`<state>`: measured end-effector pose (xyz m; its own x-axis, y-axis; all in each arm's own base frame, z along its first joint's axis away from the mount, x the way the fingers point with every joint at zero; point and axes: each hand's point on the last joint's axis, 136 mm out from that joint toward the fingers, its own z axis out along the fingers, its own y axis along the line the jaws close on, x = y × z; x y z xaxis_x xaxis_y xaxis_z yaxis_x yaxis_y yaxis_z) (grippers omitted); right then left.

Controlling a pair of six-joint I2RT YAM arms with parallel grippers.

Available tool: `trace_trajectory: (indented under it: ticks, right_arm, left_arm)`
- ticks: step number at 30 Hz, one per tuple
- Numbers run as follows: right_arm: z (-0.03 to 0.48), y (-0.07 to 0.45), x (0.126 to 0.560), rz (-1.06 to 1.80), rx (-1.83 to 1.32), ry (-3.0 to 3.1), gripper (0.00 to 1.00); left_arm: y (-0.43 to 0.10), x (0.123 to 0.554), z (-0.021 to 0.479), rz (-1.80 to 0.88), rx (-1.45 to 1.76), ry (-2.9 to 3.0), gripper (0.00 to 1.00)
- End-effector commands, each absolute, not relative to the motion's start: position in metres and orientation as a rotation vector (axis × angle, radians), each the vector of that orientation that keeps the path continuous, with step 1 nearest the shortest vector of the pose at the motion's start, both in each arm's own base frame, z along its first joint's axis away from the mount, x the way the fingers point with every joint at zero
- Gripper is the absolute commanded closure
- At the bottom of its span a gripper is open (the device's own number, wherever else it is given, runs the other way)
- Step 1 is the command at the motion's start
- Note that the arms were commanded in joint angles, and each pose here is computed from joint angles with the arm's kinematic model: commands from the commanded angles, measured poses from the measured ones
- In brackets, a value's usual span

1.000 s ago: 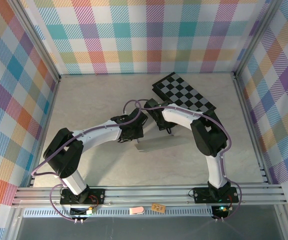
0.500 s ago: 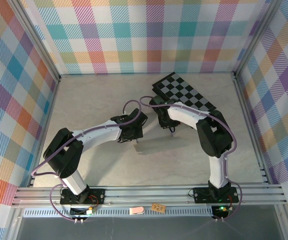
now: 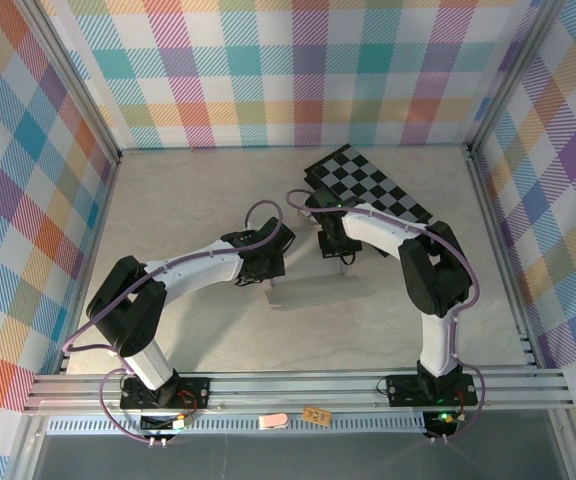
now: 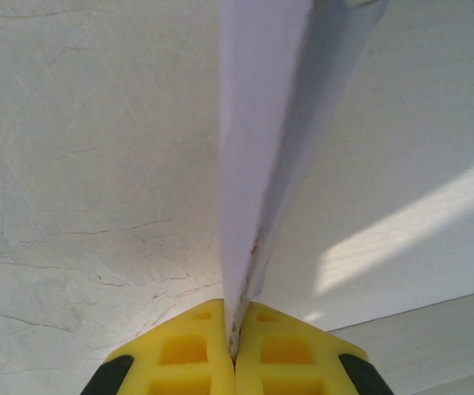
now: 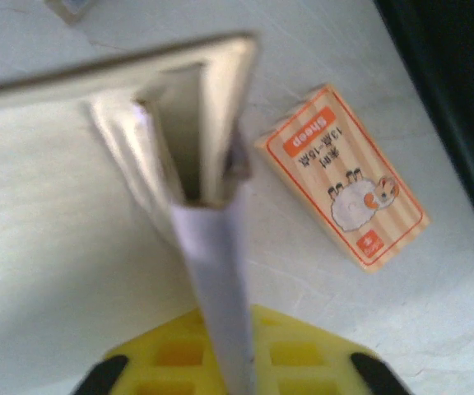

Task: Fold the paper box

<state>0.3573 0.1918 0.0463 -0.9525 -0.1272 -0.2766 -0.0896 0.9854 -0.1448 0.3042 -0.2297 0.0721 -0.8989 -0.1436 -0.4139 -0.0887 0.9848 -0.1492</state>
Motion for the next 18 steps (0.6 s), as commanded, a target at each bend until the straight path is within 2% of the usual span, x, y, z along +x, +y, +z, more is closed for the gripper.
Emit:
trace_trajectory:
  ticks: [1, 10, 18]
  right_arm:
    - [0.031, 0.148, 0.342, -0.509, -0.131, 2.884, 1.00]
    - [0.048, 0.144, 0.345, -0.715, -0.181, 2.790, 1.00]
    - [0.051, 0.159, 0.338, -0.585, -0.158, 2.836, 1.00]
  left_arm:
    - [-0.214, 0.300, 0.074, -0.085, -0.168, 2.697, 1.00]
    - [-0.217, 0.302, 0.073, -0.093, -0.165, 2.701, 1.00]
    - [-0.221, 0.301, 0.061, -0.097, -0.131, 2.744, 1.00]
